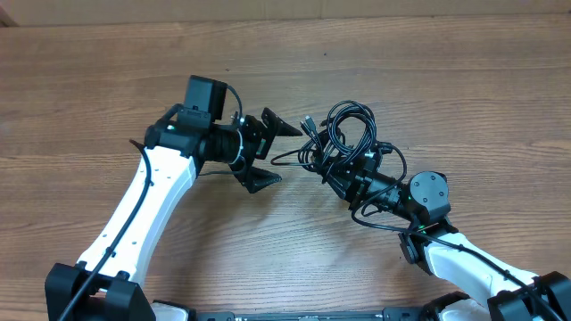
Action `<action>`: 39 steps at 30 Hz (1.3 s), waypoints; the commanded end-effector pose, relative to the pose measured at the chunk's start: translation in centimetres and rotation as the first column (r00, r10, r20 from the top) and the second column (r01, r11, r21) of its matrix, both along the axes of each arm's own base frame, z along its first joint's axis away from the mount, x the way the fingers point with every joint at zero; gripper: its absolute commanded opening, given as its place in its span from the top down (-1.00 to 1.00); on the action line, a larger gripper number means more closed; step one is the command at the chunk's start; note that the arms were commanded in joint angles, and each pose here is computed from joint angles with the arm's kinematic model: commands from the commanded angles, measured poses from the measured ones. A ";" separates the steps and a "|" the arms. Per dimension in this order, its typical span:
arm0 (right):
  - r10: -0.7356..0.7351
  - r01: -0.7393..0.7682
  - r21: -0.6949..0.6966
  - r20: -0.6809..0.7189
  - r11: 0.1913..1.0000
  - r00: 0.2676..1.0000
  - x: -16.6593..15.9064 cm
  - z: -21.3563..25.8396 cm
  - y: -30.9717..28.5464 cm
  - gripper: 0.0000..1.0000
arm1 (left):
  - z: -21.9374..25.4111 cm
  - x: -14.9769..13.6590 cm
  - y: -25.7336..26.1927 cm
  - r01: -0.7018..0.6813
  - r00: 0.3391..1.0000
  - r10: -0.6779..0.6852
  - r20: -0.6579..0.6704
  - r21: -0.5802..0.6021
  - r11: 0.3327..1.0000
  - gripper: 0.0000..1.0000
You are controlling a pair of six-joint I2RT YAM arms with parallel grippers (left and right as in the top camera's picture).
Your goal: Untangle cables
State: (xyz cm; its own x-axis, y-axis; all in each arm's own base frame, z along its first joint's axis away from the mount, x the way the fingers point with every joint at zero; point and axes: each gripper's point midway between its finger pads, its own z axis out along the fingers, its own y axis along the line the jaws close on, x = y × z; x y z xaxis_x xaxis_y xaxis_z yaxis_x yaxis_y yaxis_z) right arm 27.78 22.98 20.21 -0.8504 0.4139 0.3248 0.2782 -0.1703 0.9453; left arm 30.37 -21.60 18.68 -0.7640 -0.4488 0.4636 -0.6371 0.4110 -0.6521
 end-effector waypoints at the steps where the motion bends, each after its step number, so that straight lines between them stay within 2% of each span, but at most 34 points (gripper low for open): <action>1: -0.003 0.003 0.010 0.025 1.000 1.000 0.2 0.8 0.1 0.92 | -0.2 0.3 0.0 -0.025 0.999 0.023 0.032 0.066 0.997 -0.94; 2: -0.004 0.003 0.010 0.025 1.000 1.000 0.2 0.8 0.1 0.93 | -0.4 0.3 -0.3 -0.044 0.999 0.042 0.018 0.083 0.996 -0.85; 7: -0.003 0.003 0.010 0.025 1.000 1.000 0.2 0.8 0.1 0.92 | -0.2 0.5 -1.0 -0.054 0.998 0.052 0.025 0.078 0.995 -0.69; 19: 0.006 -0.006 0.023 0.004 1.000 1.000 0.1 0.8 0.2 0.92 | 0.0 0.5 -1.8 -0.123 0.990 0.126 -0.061 0.057 0.991 -0.56; 28: 0.014 -0.014 0.022 0.005 1.000 1.000 0.0 0.8 0.2 0.92 | -0.1 -0.3 -3.1 -0.107 0.992 0.111 -0.064 0.066 0.992 -0.47; 32: 0.014 -0.014 0.022 0.005 1.000 1.000 -0.1 0.8 0.2 0.92 | -0.1 -0.3 -3.1 -0.106 0.992 0.110 -0.064 0.066 0.992 -0.08; 34: 0.014 -0.014 0.022 0.005 1.000 1.000 -0.1 0.8 0.2 0.92 | -0.1 -0.3 -3.1 -0.106 0.992 0.111 -0.064 0.066 0.992 0.35; 37: 0.018 -0.018 0.022 0.005 1.000 1.000 -0.1 0.8 0.3 0.92 | -0.1 -0.3 -3.1 -0.109 0.991 0.113 -0.067 0.066 0.992 0.82; 39: 0.021 -0.021 0.021 0.005 1.000 1.000 -0.2 0.8 0.3 0.92 | -0.1 -0.2 -3.1 -0.114 0.991 0.119 -0.069 0.069 0.991 0.91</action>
